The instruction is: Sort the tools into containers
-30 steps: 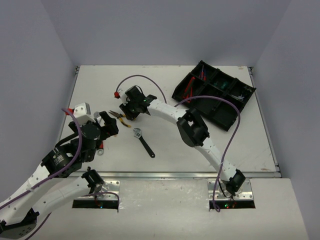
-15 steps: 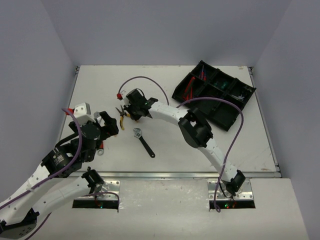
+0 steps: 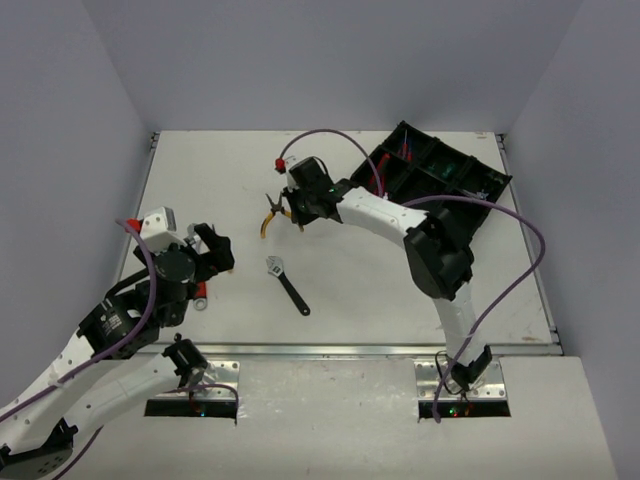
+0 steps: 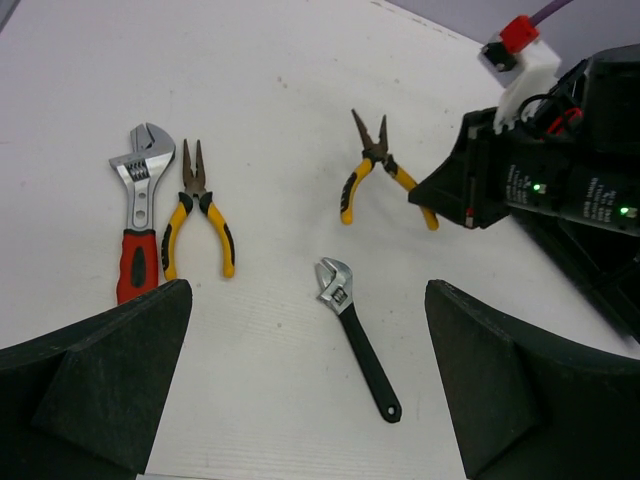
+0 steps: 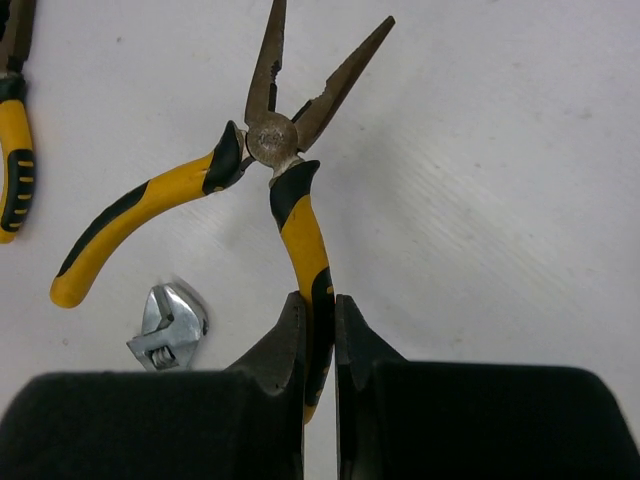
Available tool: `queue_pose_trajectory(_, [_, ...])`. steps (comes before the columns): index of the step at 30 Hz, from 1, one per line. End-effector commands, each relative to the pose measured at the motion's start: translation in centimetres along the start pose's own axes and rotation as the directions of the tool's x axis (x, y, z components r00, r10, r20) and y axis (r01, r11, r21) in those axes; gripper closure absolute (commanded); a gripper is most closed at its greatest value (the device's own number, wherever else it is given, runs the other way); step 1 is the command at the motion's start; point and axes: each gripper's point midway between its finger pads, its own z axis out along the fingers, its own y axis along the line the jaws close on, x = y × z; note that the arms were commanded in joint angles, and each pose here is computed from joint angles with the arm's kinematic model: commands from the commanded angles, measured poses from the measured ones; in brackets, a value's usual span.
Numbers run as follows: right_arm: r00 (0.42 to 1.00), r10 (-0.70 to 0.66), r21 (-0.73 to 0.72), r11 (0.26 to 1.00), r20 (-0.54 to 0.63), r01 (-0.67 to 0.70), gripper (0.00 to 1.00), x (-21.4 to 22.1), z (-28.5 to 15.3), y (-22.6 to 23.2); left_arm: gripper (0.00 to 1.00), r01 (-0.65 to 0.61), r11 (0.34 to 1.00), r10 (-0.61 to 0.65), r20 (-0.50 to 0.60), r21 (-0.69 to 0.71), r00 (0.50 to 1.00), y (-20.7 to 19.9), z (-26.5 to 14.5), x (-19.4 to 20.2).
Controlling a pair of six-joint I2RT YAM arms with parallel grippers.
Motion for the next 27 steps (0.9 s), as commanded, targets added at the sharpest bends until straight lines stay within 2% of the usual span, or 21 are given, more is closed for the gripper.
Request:
queue_pose_trajectory(1, [0.978,0.034,0.017,0.999,0.206,-0.039,1.0,-5.7,-5.4,-0.4,0.0,0.025,0.999,-0.026,0.024,0.021,0.999,-0.4,0.0,-0.6])
queue_pose_trajectory(2, [0.98,0.038,0.037,0.998,0.195,-0.046,1.0,-5.1,-5.3,-0.9,0.0,0.027,0.999,-0.027,0.026,0.022,0.999,-0.4,0.0,-0.6])
queue_pose_trajectory(6, [0.963,0.149,0.138,0.973,0.224,-0.183,1.0,-3.9,-9.4,-5.1,0.0,0.029,0.999,-0.03,0.027,0.025,0.999,-0.4,0.0,-0.7])
queue_pose_trajectory(10, [0.915,0.291,0.262,0.894,0.278,-0.364,1.0,-0.9,-14.7,-12.0,0.0,0.028,0.999,-0.028,0.026,0.028,0.999,-0.4,-0.1,-0.6])
queue_pose_trajectory(17, [0.857,0.413,0.374,0.776,0.308,-0.508,1.0,5.2,-21.0,-17.9,0.0,0.024,0.999,-0.025,0.022,0.033,0.999,-0.6,0.0,-0.5])
queue_pose_trajectory(23, [0.815,0.477,0.445,0.683,0.328,-0.579,1.0,7.8,-22.5,-23.3,0.0,0.024,0.999,-0.024,0.021,0.036,0.999,-0.7,0.0,-0.5])
queue_pose_trajectory(27, [0.814,0.502,0.446,0.681,0.293,-0.581,1.0,7.8,-21.3,-25.1,0.0,0.022,0.999,-0.023,0.02,0.035,1.0,-0.7,0.0,-0.5])
